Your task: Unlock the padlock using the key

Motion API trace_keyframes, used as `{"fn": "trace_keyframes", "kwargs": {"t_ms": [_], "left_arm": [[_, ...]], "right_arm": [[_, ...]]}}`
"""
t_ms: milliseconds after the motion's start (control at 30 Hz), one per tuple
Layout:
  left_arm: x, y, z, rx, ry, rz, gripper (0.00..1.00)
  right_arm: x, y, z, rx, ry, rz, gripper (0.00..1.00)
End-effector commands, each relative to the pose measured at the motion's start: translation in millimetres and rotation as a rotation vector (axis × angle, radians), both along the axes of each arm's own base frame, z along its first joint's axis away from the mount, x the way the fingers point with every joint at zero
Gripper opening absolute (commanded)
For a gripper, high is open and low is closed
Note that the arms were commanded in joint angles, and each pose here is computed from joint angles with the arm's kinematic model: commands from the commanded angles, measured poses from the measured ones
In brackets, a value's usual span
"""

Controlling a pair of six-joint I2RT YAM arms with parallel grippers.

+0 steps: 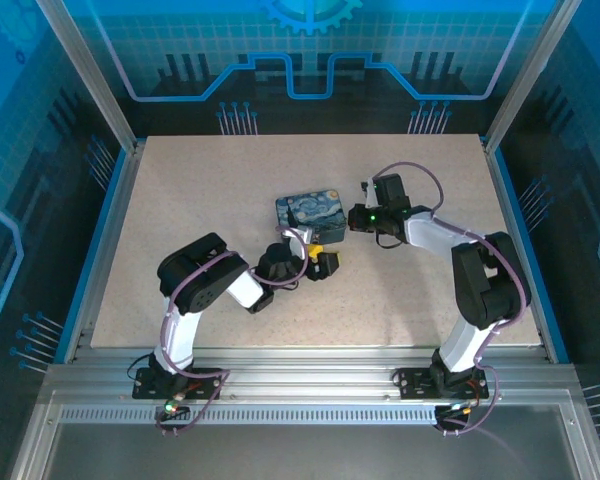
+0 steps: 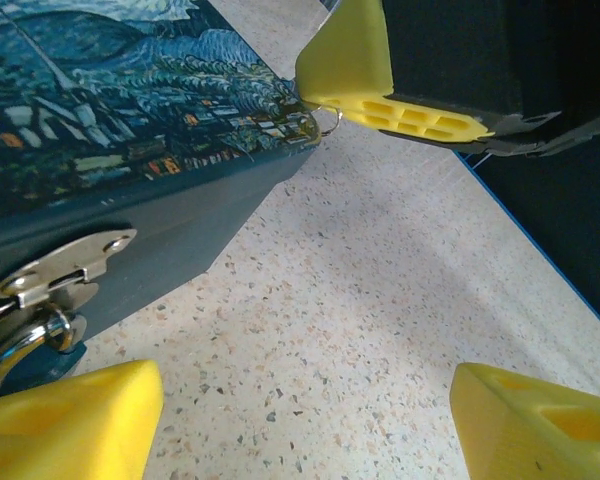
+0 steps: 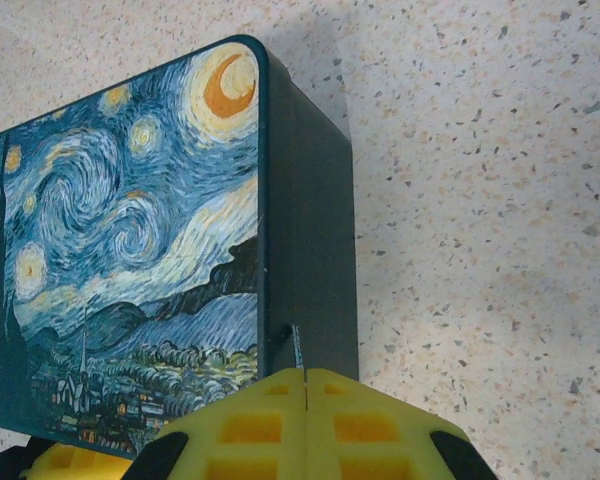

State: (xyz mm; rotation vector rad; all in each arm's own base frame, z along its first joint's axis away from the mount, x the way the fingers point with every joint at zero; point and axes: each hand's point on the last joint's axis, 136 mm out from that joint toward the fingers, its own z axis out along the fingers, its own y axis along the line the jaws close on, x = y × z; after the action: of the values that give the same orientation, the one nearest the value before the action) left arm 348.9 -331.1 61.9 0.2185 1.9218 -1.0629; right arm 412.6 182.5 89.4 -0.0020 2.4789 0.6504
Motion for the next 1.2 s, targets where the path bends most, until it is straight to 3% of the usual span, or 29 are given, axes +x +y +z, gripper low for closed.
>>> {"fn": "trace_keyframes", "kwargs": {"t_ms": [0, 133, 433, 900, 1167], "left_arm": [[-3.7, -0.7, 4.6, -0.050, 0.002, -0.025, 0.76], [-3.2, 6.8, 6.6, -0.060, 0.006, 0.005, 0.77], [-8.7, 32.6, 8.9, 0.002, 0.003, 0.094, 0.90], [10.6, 26.4, -5.6, 0.347, -0.111, 0.212, 0.99], [16.7, 24.6, -10.9, 0.364, -0.160, 0.254, 0.99]], "right_arm": [[-8.3, 10.0, 11.5, 0.014, -0.029, 0.051, 0.00], [-10.5, 9.0, 14.2, 0.016, -0.036, 0.051, 0.00], [-10.9, 5.7, 13.2, -0.001, -0.027, 0.038, 0.00], [-12.3, 23.1, 11.9, 0.032, -0.009, 0.068, 0.00], [-18.0, 36.1, 17.2, 0.050, -0.020, 0.097, 0.00]]}}
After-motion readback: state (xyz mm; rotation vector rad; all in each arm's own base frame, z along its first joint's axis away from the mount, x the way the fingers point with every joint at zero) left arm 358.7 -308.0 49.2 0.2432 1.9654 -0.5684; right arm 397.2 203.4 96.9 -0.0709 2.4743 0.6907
